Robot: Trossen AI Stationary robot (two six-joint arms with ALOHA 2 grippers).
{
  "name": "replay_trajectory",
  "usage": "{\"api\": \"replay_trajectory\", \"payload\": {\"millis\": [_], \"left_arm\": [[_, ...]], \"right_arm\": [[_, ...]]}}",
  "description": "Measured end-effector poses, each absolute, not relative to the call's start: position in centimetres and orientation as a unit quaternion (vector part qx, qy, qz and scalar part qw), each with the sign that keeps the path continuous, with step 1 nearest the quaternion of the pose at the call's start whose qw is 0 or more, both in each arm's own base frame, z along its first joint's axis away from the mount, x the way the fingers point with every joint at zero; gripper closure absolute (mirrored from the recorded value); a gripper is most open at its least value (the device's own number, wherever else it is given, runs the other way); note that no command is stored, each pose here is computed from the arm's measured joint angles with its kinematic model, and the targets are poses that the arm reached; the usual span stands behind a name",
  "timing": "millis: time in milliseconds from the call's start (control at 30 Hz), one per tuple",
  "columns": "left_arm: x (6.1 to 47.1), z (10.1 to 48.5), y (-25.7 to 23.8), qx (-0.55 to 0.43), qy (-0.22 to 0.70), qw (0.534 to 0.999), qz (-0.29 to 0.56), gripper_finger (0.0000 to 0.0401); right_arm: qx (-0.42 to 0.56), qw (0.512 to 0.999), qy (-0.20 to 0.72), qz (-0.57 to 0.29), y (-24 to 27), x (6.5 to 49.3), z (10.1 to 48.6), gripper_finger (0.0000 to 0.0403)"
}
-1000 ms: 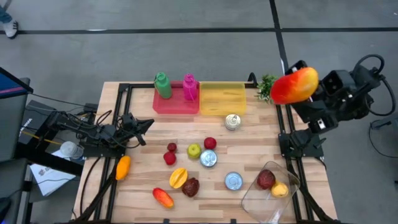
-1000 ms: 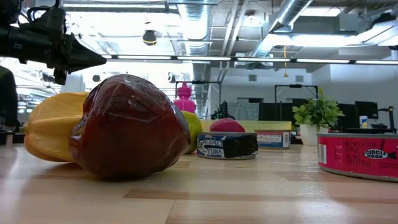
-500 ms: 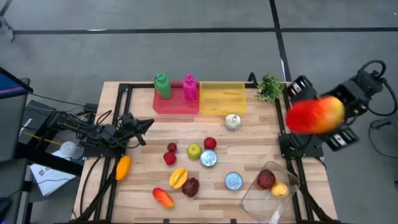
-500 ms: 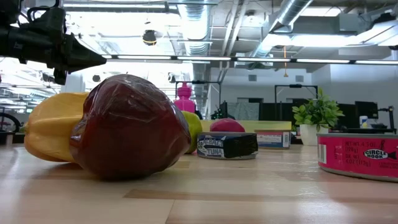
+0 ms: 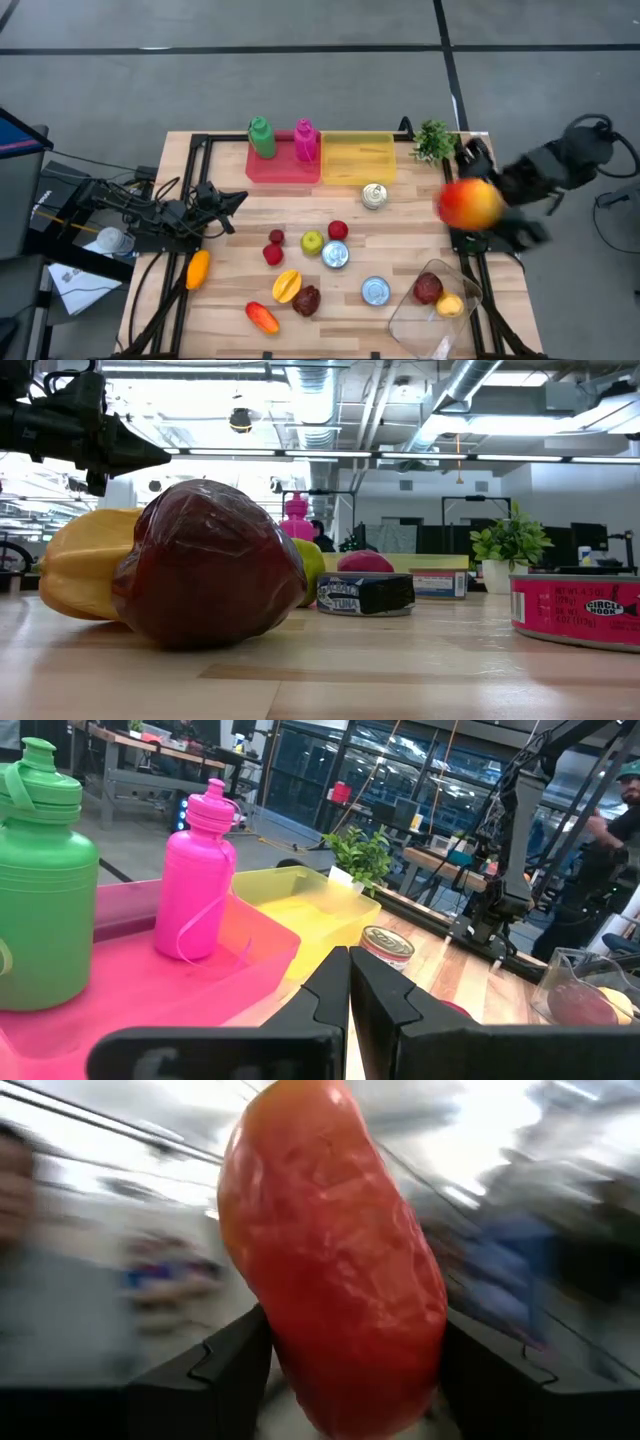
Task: Pick & Place Food Item
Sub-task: Put the top mango into the transparent bin
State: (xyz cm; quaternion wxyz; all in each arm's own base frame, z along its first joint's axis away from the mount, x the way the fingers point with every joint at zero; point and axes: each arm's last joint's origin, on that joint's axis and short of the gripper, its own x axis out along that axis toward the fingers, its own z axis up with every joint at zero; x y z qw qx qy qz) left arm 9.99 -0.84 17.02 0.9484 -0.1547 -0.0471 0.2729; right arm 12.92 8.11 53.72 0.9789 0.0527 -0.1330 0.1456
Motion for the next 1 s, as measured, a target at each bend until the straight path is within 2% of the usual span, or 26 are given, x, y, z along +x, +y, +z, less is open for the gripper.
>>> {"api": "replay_trajectory", "payload": {"millis": [133, 233, 400, 600, 700, 833, 1000], "left_arm": [[10.0, 17.0, -0.8, -0.155, -0.047, 0.948, 0.273, 0.04], [10.0, 17.0, -0.8, -0.155, -0.047, 0.948, 0.273, 0.04], [10.0, 17.0, -0.8, -0.155, -0.047, 0.948, 0.273, 0.04], [10.0, 17.0, -0.8, -0.155, -0.047, 0.948, 0.273, 0.04], [10.0, 17.0, -0.8, -0.155, -0.047, 0.948, 0.273, 0.04], [10.0, 17.0, -0.8, -0.155, -0.047, 0.948, 0.273, 0.04], [10.0, 17.0, -0.8, -0.155, -0.047, 0.948, 0.273, 0.04]], "right_arm": [[0.076, 0.995, -0.06, -0.02, 7.1, 13.4, 52.3, 0.0157], [0.076, 0.991, -0.025, -0.112, 6.8, 14.5, 51.3, 0.0157], [0.06, 0.976, 0.034, -0.204, 6.9, 16.6, 49.2, 0.0157], [0.017, 0.952, 0.143, -0.27, 6.8, 19.5, 45.5, 0.0157], [0.032, 0.94, 0.208, -0.269, 6.9, 20.1, 43.7, 0.0157], [0.165, 0.918, 0.309, -0.185, 7.7, 20.2, 42.1, 0.0157], [0.344, 0.81, 0.457, -0.129, 9.8, 18.4, 40.7, 0.0157]]}}
